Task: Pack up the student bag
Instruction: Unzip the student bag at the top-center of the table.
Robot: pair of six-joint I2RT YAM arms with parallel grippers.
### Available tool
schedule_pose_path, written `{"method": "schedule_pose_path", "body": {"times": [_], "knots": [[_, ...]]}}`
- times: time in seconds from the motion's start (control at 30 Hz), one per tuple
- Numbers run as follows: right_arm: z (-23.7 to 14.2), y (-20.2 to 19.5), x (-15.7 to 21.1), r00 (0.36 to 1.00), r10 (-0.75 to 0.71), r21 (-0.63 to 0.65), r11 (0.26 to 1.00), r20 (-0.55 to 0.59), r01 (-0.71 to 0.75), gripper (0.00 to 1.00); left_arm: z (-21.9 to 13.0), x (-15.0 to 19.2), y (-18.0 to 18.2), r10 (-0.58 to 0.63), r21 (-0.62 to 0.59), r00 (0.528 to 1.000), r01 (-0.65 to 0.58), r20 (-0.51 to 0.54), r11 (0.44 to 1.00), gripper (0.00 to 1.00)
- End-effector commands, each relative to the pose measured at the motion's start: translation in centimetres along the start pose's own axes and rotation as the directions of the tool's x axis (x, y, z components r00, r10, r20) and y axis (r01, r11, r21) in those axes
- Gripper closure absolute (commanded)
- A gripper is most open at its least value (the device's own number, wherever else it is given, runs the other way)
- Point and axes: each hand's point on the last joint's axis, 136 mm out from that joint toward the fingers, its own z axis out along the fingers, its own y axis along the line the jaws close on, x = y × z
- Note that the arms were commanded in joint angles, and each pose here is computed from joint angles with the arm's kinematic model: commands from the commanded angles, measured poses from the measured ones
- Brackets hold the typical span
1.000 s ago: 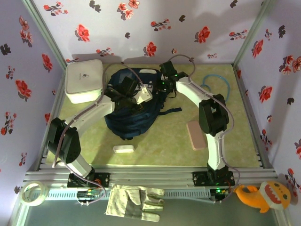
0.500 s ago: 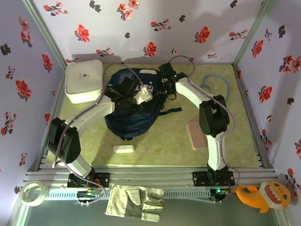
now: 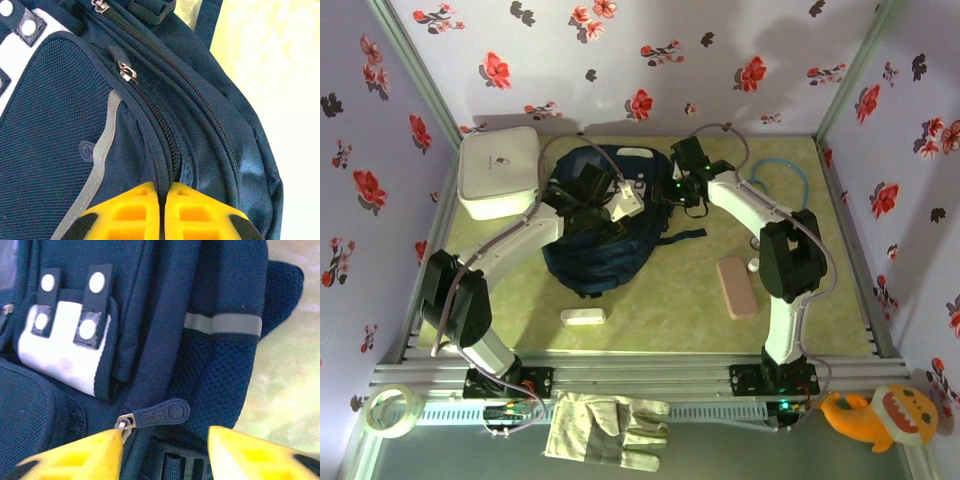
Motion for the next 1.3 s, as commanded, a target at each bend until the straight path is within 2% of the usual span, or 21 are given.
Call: {"method": "schedule_pose_path", "body": {"times": [0.0, 0.2, 0.53, 0.6, 0.83, 1.27], "knots": [[-0.9, 1.2, -2.5, 0.998, 0.001, -0.143, 0.99, 0.059, 0.008, 0.46, -1.8, -1.7, -0.2, -0.013, 0.009, 0.996, 0.012, 0.084, 1.0, 0.93], [1.4, 1.3, -2.2, 1.0, -0.011, -0.207, 0.978, -0.014, 0.008, 0.48, -1.8, -1.7, -0.2, -0.016, 0.011, 0.996, 0.015, 0.084, 1.0, 0.93], [2.7, 1.9, -1.3, 0.997, -0.012, -0.283, 0.959, -0.071, -0.009, 0.46, -1.9, -1.8, -0.2, -0.019, 0.01, 0.996, 0.018, 0.087, 1.0, 0.93], [2.7, 1.9, -1.2, 0.997, -0.012, -0.289, 0.957, -0.075, -0.01, 0.49, -1.9, -1.8, -0.2, -0.017, 0.01, 0.996, 0.016, 0.086, 1.0, 0.93], [2.4, 1.7, -1.4, 0.998, -0.008, -0.278, 0.961, -0.066, -0.01, 0.7, -1.9, -1.7, -0.1, -0.015, 0.009, 0.996, 0.015, 0.083, 1.0, 0.93], [0.7, 1.0, -1.3, 0.999, -0.023, -0.221, 0.975, -0.044, 0.012, 0.8, -1.8, -2.0, 0.0, -0.016, 0.007, 0.997, 0.016, 0.082, 1.0, 0.93]]}}
